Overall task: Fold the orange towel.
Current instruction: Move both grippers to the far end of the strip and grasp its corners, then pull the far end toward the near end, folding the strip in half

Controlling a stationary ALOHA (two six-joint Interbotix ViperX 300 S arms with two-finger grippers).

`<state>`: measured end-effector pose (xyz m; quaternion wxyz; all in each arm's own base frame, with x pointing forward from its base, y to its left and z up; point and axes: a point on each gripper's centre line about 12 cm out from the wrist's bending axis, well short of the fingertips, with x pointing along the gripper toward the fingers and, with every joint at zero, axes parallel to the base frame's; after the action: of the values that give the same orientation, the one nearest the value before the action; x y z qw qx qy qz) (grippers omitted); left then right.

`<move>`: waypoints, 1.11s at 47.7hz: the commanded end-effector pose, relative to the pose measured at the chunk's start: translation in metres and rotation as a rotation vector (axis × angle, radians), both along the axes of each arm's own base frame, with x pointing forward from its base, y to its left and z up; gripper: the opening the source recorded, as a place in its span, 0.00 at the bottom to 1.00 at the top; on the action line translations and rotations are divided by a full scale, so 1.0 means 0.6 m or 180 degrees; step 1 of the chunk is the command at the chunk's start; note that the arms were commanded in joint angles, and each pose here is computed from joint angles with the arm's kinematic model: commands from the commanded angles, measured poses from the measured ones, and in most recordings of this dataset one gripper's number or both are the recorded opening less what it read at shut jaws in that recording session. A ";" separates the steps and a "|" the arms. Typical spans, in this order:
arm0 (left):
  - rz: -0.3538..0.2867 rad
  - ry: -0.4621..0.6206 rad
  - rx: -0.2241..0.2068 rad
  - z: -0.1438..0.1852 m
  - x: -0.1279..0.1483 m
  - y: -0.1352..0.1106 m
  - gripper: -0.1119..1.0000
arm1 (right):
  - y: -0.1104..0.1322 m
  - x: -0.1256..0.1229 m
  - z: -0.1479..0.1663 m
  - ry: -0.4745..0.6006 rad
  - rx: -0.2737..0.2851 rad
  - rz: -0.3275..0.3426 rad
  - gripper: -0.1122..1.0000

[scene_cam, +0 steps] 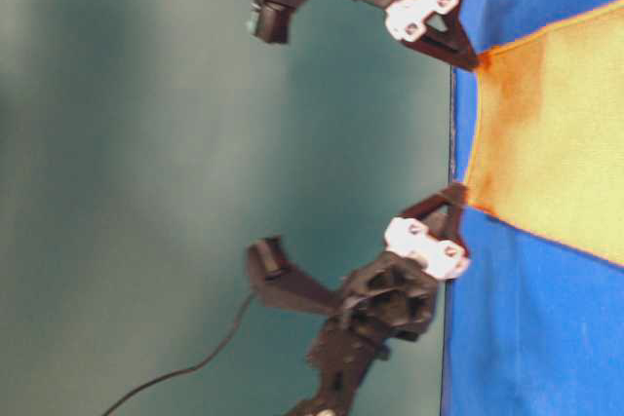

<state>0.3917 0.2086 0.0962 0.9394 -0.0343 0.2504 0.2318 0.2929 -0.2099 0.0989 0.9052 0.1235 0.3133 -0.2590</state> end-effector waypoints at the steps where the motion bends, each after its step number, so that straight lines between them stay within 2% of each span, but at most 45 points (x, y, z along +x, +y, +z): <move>1: 0.0057 -0.0083 0.0041 0.002 0.009 0.020 0.83 | -0.014 0.007 0.001 -0.0065 -0.0039 -0.0020 0.61; 10: 0.0126 -0.0005 0.0000 -0.031 0.008 0.038 0.82 | -0.016 0.006 -0.016 -0.0009 0.0010 -0.0032 0.60; 15: 0.0121 0.0016 -0.0012 -0.032 0.010 0.037 0.76 | -0.016 0.006 -0.016 -0.0006 0.0005 -0.0025 0.58; 18: 0.0101 0.0016 -0.0012 -0.032 0.012 0.033 0.65 | -0.016 0.006 -0.016 -0.0004 0.0002 -0.0022 0.54; 20: 0.0086 0.0016 -0.0012 -0.032 0.014 0.030 0.53 | -0.016 0.006 -0.016 -0.0004 0.0002 -0.0017 0.47; 26: 0.0038 0.0020 -0.0014 -0.034 0.019 0.020 0.24 | -0.011 0.008 -0.018 0.0012 -0.0010 0.0031 0.17; 27: 0.0033 0.0029 -0.0019 -0.035 0.019 0.018 0.19 | -0.011 0.008 -0.018 0.0015 -0.0014 0.0039 0.14; 30: 0.0028 0.0033 -0.0021 -0.035 0.018 0.016 0.11 | -0.012 0.009 -0.017 0.0012 -0.0026 0.0052 0.14; 43: 0.0003 0.0059 -0.0034 -0.037 0.013 0.007 0.11 | -0.013 0.015 -0.010 -0.0102 -0.0074 0.0080 0.14; 53: 0.0023 -0.0010 0.0002 -0.010 0.002 0.006 0.11 | -0.023 0.025 0.002 -0.0130 -0.0142 0.0085 0.13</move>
<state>0.3910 0.2106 0.0680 0.9324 -0.0421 0.2737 0.2322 0.3012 -0.2185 0.0886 0.9112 0.1142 0.3064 -0.2505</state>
